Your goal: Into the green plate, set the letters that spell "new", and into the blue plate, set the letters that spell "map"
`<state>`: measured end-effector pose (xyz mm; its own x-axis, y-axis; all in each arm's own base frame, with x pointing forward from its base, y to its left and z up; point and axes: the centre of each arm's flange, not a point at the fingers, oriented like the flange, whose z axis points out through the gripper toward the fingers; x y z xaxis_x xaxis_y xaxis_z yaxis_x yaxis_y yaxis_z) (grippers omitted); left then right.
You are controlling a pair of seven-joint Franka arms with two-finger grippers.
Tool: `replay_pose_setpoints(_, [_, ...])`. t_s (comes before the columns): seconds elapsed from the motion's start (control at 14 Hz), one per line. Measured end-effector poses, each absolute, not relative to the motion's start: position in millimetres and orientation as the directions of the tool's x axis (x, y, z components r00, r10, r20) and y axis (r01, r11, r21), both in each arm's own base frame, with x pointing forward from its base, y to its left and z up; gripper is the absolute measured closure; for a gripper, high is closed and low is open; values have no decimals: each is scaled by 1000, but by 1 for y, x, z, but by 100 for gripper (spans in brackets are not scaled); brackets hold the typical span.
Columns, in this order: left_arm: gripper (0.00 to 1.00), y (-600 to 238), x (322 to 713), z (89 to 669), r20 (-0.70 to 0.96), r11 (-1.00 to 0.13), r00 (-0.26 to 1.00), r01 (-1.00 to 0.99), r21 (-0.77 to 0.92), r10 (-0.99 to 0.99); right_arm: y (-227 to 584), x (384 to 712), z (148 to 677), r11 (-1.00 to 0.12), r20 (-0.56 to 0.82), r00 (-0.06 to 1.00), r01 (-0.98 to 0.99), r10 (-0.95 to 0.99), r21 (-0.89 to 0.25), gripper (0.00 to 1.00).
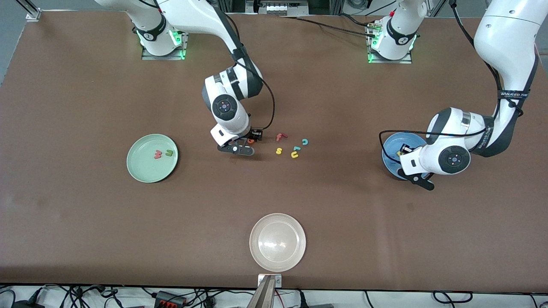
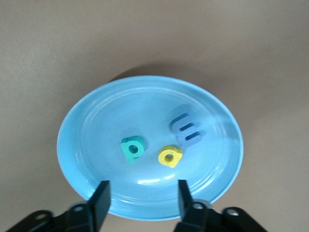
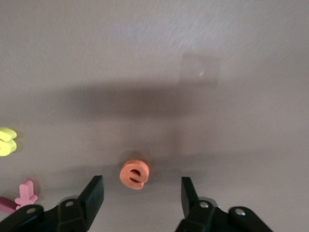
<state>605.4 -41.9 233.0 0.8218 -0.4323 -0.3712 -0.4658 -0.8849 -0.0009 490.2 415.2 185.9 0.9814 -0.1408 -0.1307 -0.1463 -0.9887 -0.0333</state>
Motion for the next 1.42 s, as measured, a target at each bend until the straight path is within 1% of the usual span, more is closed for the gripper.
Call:
replay_pose_setpoints(0.07, [22,-45,608,240,-360,-883,825,-470,-7,-436,418,488,181,-988,-129,981,-151,-147,-28,31])
replay_pose_setpoints(0.21, [4,-50,614,268,-337,-882,836,-470,-32,-433,418,487,174,-988,-124,981,-155,-152,-21,33])
replay_pose_setpoints(0.28, [0,-50,617,290,-338,-886,842,-461,-45,-421,418,487,172,-988,-122,981,-156,-153,-19,35])
replay_pose_setpoints(0.36, [0,-49,621,316,-342,-892,848,-449,-56,-406,417,488,173,-987,-120,981,-157,-154,-19,42])
replay_pose_setpoints(0.43, [0,-49,626,346,-343,-897,854,-437,-67,-390,418,489,174,-987,-119,981,-158,-154,-21,42])
replay_pose_setpoints(0.5, [0,-49,631,376,-336,-901,862,-426,-78,-379,418,489,174,-987,-118,981,-158,-154,-21,50])
replay_pose_setpoints(0.64, [0,-56,638,432,-309,-905,876,-416,-92,-372,418,491,177,-987,-114,981,-159,-155,-24,71])
replay_pose_setpoints(0.85, [0,-66,644,491,-245,-914,899,-394,-95,-363,419,490,177,-988,-110,982,-155,-151,-26,71])
replay_pose_setpoints(1.0, [0,-65,647,514,-198,-940,926,-337,-45,-322,417,496,182,-987,-96,983,-158,-154,-34,71])
replay_pose_setpoints(1.14, [0,-56,647,531,-166,-966,953,-259,-7,-254,393,521,200,-987,-67,986,-158,-155,-35,71])
replay_pose_setpoints(1.21, [0,-51,643,539,-159,-977,964,-215,3,-212,368,537,210,-989,-67,988,-144,-142,-19,71])
replay_pose_setpoints(1.42, [0,-41,628,566,-125,-998,990,-60,24,-62,250,589,234,-996,-106,991,-72,-77,49,71])
